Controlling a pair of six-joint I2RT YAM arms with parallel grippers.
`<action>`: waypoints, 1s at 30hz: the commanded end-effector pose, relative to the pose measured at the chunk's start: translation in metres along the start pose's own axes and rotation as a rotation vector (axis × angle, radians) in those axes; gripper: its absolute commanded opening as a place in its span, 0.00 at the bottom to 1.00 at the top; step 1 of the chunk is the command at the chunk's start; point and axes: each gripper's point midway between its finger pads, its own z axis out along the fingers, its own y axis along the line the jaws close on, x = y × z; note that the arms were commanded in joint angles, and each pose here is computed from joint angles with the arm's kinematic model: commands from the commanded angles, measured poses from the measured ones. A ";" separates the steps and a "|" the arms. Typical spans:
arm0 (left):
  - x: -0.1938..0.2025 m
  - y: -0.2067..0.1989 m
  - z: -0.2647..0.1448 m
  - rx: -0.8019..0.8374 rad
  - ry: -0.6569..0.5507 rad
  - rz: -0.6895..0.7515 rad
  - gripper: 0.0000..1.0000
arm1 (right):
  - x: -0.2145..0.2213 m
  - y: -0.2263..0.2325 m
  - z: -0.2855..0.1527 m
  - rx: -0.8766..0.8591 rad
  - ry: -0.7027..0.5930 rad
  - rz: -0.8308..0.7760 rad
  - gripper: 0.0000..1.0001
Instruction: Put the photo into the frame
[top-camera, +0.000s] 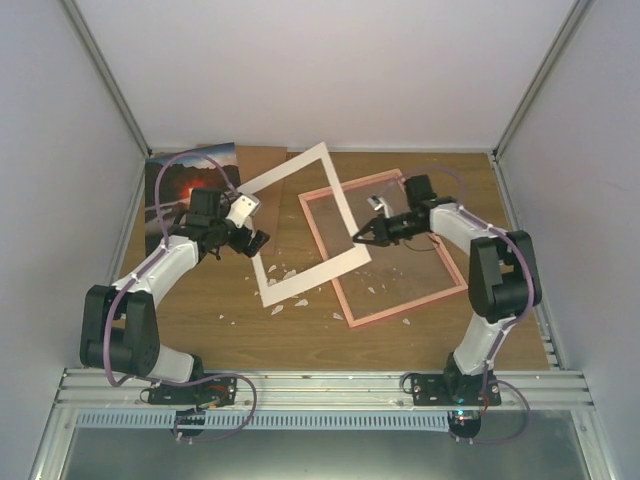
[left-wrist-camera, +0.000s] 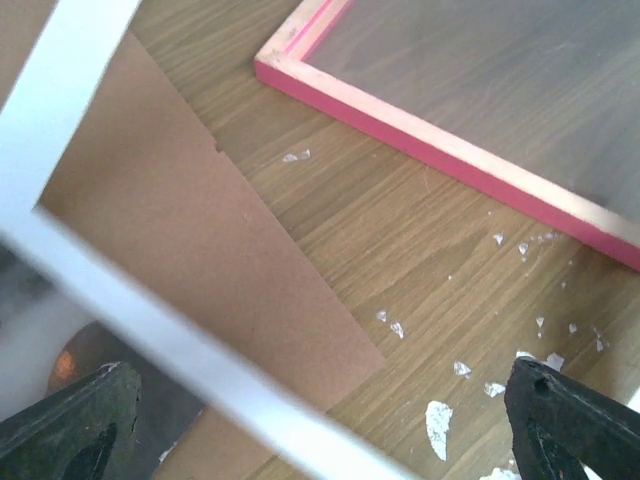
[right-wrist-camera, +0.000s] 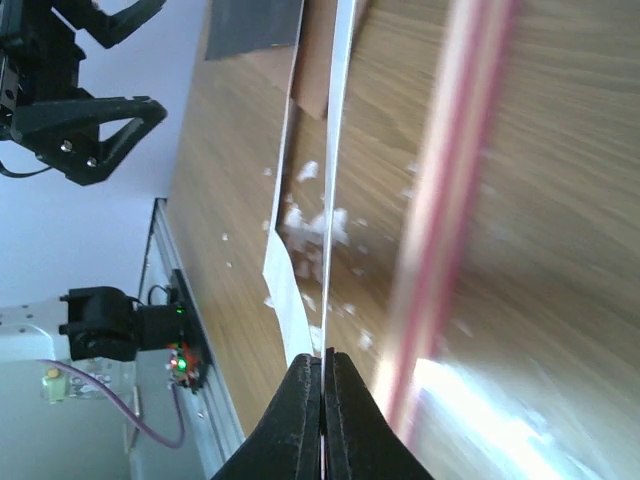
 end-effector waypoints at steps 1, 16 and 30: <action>0.002 -0.002 -0.003 0.002 -0.018 0.038 0.99 | 0.026 -0.021 -0.053 0.032 -0.006 -0.061 0.00; -0.012 0.008 0.020 0.032 -0.025 0.043 0.98 | 0.074 -0.106 -0.164 0.286 0.047 -0.103 0.01; -0.010 0.010 0.029 0.044 -0.016 0.017 0.97 | 0.089 -0.149 -0.188 0.377 0.112 -0.153 0.01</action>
